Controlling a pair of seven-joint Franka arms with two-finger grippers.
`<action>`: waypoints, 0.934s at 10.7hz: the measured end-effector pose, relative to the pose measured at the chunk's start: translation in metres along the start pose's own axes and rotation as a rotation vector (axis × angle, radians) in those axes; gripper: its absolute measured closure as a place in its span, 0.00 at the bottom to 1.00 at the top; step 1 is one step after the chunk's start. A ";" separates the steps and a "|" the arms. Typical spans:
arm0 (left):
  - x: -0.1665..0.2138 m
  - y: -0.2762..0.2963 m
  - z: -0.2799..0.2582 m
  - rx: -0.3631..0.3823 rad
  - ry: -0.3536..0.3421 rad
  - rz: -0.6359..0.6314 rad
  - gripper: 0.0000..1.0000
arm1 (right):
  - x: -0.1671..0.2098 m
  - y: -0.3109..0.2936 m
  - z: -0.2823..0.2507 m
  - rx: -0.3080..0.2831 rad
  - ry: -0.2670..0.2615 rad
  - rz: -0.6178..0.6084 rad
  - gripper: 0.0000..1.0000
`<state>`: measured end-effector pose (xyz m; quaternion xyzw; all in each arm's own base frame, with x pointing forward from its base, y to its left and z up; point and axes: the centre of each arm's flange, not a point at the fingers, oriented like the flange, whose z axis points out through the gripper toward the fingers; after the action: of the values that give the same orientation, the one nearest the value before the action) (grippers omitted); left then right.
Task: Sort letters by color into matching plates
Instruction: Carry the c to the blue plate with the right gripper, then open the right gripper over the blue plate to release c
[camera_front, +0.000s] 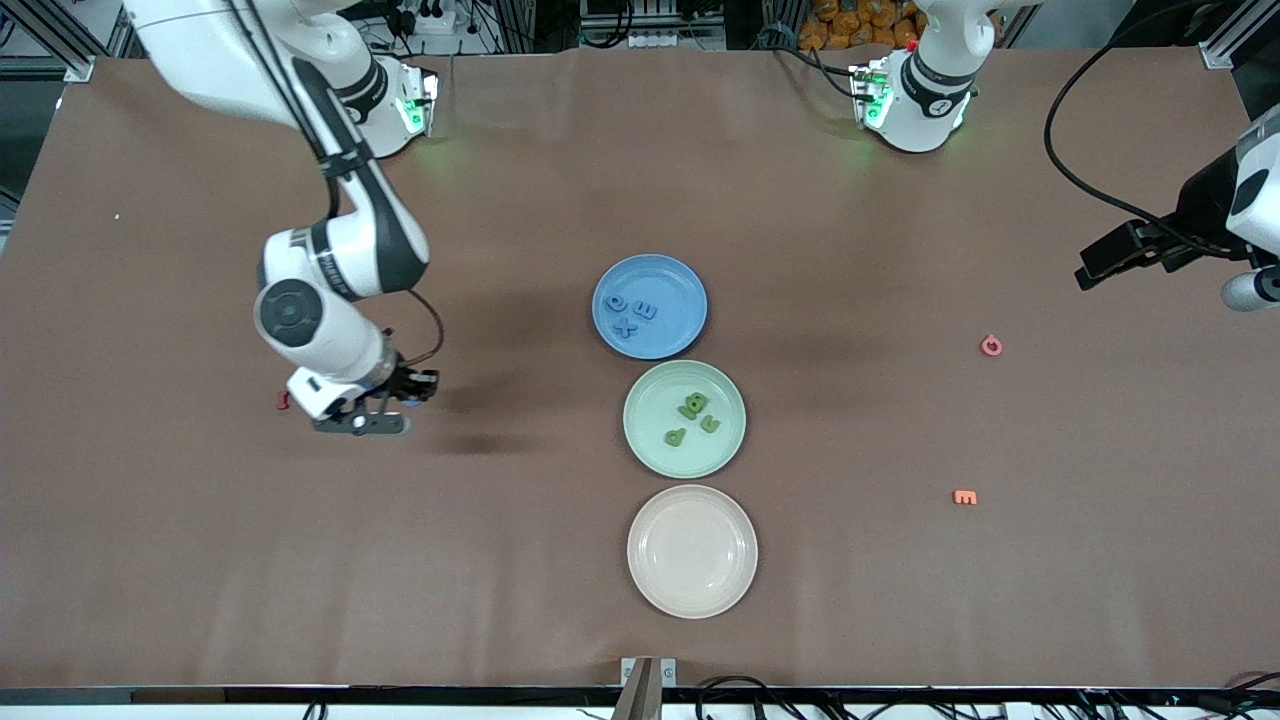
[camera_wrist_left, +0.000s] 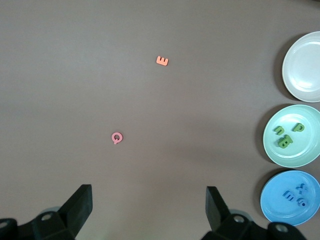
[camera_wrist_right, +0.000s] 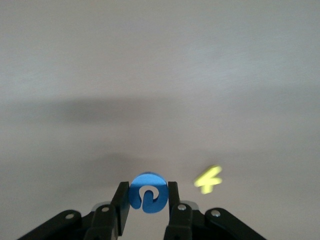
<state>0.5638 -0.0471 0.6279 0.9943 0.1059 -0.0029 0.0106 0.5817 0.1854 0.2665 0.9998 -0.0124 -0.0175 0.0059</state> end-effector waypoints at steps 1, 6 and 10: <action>0.000 0.000 0.000 0.000 0.000 0.000 0.00 | -0.010 -0.033 -0.004 -0.003 -0.003 -0.007 0.65; 0.000 0.000 0.000 0.000 0.000 0.000 0.00 | -0.086 -0.185 -0.024 -0.027 -0.024 -0.134 0.65; 0.000 0.000 0.000 0.000 0.000 0.000 0.00 | -0.146 -0.282 -0.001 -0.044 -0.023 -0.265 0.65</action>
<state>0.5639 -0.0469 0.6279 0.9943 0.1061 -0.0029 0.0106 0.4424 0.4713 0.2691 0.9920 0.1200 -0.0298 0.0253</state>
